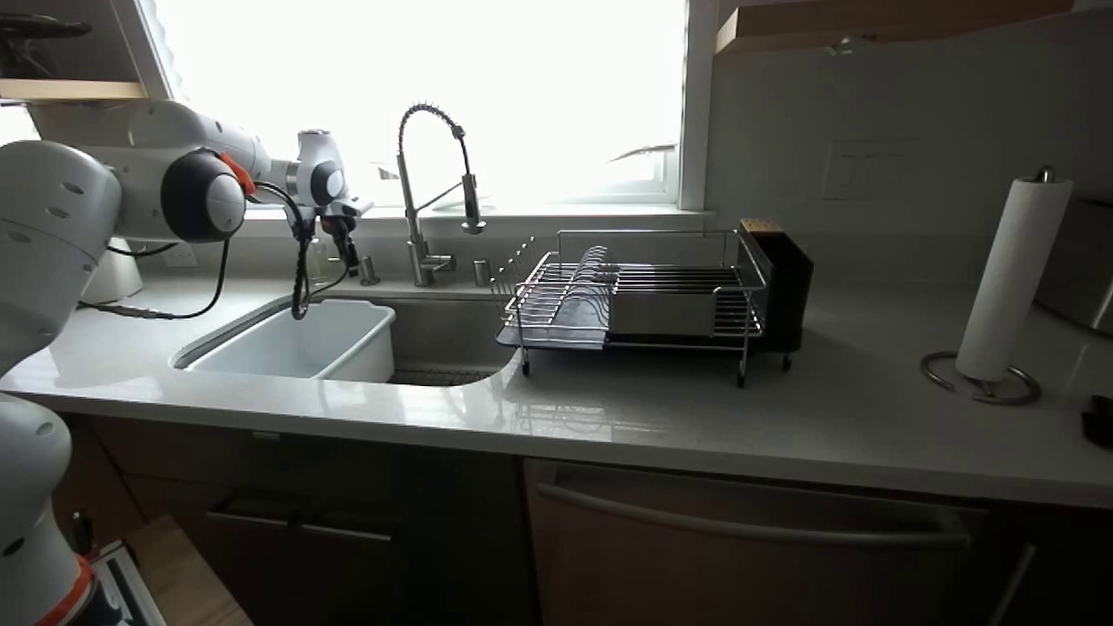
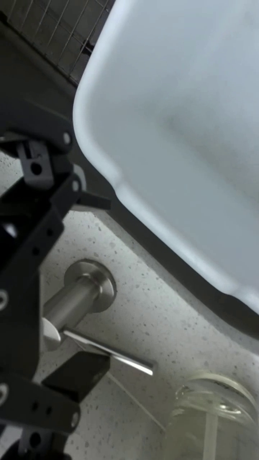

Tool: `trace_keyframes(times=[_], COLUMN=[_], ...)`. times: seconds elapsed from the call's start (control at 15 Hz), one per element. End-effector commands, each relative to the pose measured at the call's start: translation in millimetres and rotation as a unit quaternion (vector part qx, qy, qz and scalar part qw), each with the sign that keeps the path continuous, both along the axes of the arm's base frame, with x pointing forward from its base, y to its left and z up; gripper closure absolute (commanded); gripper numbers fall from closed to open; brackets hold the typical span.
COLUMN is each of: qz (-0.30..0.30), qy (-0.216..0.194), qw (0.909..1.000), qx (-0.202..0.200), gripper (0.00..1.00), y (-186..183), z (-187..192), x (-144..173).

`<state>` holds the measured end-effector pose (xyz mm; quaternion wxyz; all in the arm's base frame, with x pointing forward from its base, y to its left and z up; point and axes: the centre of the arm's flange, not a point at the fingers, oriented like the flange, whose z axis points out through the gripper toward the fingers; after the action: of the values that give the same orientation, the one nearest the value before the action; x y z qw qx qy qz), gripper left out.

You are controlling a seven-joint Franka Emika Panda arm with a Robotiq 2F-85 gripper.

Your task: Rotate the sink soap dispenser anticlockwise once and press it downwards from the top

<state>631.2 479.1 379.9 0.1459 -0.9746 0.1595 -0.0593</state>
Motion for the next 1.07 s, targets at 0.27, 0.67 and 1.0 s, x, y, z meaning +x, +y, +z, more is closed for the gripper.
trace_keyframes(times=[0.27,0.67,1.0], qz=[0.004,-0.001,0.006], qy=[0.009,0.016,0.025], qw=[1.0000,0.9999,0.9996], qx=[-0.001,0.000,0.010], gripper=[0.00,0.00,0.00], y=[3.9,5.2,5.2], z=[1.4,-0.6,-6.6], x=[0.9,-0.3,-3.3])
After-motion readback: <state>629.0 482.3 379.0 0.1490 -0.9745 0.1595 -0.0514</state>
